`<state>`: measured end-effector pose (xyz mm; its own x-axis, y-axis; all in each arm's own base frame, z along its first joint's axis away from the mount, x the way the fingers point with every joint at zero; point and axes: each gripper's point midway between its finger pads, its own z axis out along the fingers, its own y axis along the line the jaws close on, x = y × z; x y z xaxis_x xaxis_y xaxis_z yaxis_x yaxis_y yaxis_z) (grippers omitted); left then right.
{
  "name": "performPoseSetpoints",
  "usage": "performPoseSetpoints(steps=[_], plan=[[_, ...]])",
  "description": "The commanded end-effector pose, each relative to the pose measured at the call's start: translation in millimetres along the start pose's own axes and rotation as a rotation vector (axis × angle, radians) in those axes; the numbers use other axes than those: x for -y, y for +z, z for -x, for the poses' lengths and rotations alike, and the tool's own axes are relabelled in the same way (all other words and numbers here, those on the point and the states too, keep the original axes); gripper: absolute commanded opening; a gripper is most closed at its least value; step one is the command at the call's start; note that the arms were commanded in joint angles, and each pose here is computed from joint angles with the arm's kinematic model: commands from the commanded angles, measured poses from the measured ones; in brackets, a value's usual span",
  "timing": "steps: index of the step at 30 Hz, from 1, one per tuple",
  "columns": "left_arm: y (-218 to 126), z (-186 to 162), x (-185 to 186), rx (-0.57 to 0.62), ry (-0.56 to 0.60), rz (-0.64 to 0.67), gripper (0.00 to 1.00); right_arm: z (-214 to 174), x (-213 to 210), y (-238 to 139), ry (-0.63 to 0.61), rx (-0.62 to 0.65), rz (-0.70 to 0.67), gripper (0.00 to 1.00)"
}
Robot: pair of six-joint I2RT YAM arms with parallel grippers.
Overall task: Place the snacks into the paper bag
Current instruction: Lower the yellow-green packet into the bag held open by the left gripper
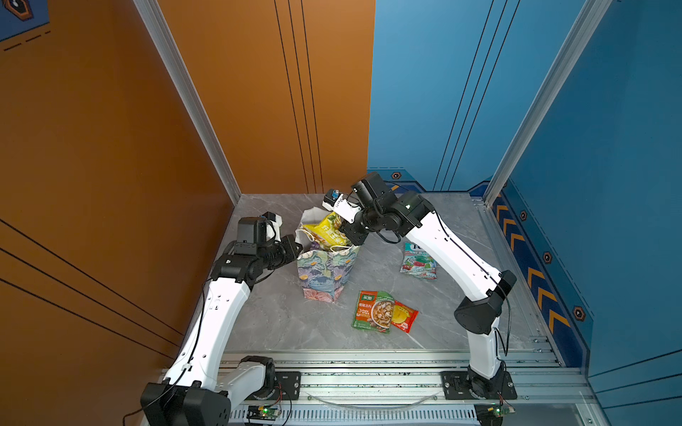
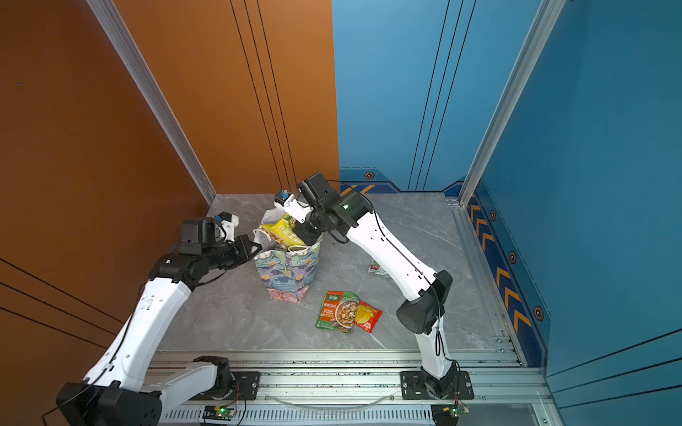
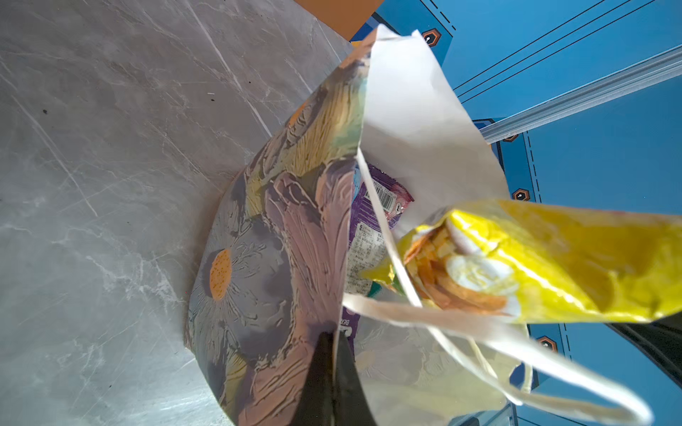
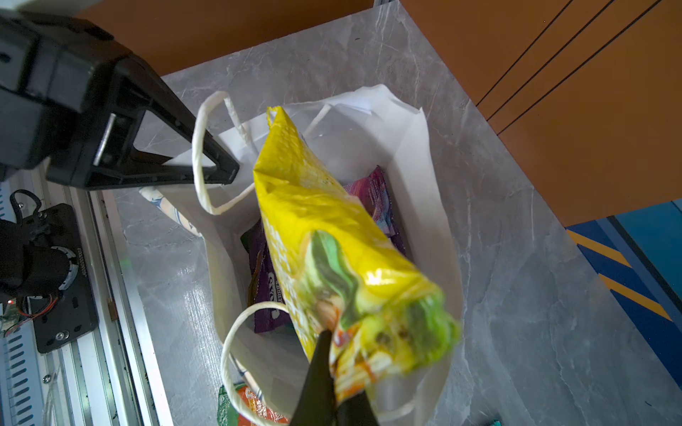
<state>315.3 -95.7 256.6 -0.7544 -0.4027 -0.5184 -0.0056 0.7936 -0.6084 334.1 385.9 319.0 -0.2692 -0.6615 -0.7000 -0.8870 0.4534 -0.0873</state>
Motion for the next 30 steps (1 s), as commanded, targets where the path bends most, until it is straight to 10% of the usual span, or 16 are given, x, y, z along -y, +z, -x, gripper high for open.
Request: performPoseSetpoints(steps=[1, 13, 30], plan=[[-6, 7, 13, 0.015, 0.015, -0.048, 0.0, -8, 2, 2, -0.016, -0.043, -0.019, 0.0], [-7, 9, 15, 0.016, 0.015, -0.053, 0.0, -13, 49, 0, 0.123, -0.055, -0.169, 0.0], [-8, 8, 15, 0.02, 0.016, -0.053, 0.0, -26, 1, 15, -0.036, -0.143, -0.047, 0.0]])
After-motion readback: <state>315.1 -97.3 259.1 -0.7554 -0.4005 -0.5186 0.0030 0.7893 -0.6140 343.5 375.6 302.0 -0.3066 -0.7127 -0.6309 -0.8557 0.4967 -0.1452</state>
